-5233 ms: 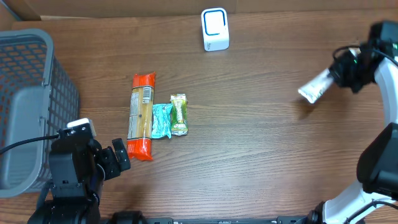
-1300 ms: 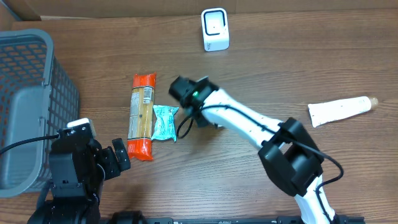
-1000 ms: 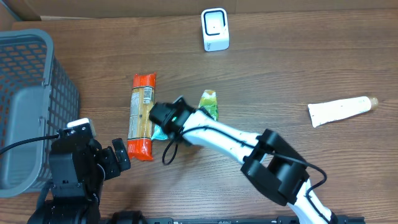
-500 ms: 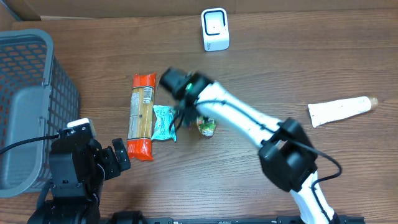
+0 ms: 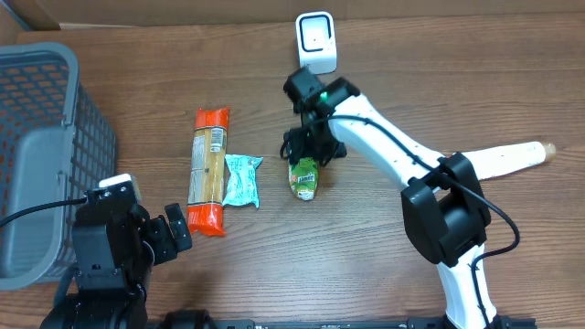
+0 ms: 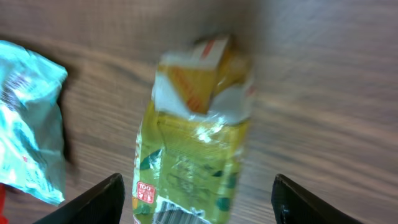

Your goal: Scan the item barcode

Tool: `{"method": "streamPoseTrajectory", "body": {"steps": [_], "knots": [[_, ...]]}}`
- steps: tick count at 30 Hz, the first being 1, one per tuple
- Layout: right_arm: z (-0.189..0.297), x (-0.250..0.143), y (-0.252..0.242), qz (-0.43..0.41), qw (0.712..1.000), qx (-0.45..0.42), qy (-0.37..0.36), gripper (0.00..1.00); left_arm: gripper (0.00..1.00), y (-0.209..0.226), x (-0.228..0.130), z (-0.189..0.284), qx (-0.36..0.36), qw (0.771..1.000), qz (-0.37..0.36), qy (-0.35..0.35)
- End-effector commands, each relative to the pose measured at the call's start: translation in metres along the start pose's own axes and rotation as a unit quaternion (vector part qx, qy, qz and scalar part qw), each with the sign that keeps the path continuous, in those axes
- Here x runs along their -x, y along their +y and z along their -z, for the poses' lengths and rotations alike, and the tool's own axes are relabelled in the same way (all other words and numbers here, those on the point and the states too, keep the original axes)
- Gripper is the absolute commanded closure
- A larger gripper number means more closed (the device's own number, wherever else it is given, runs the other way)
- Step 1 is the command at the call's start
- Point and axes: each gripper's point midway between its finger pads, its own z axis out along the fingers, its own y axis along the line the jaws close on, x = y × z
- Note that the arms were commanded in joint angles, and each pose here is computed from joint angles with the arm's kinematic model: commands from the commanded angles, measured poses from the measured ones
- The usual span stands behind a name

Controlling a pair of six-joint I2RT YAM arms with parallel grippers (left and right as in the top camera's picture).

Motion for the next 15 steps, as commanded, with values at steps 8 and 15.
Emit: {"method": "streamPoseTrajectory", "body": {"steps": [8,15], "knots": [[-0.030,-0.016,0.019,-0.008,1.000,0.024,-0.004,0.31,0.00,0.004,0.000,0.000,0.010,1.000,0.007,-0.002],[-0.035,-0.016,0.008,-0.010,1.000,-0.003,-0.012,0.75,0.00,0.004,0.000,0.000,0.010,1.000,0.007,-0.002]]}}
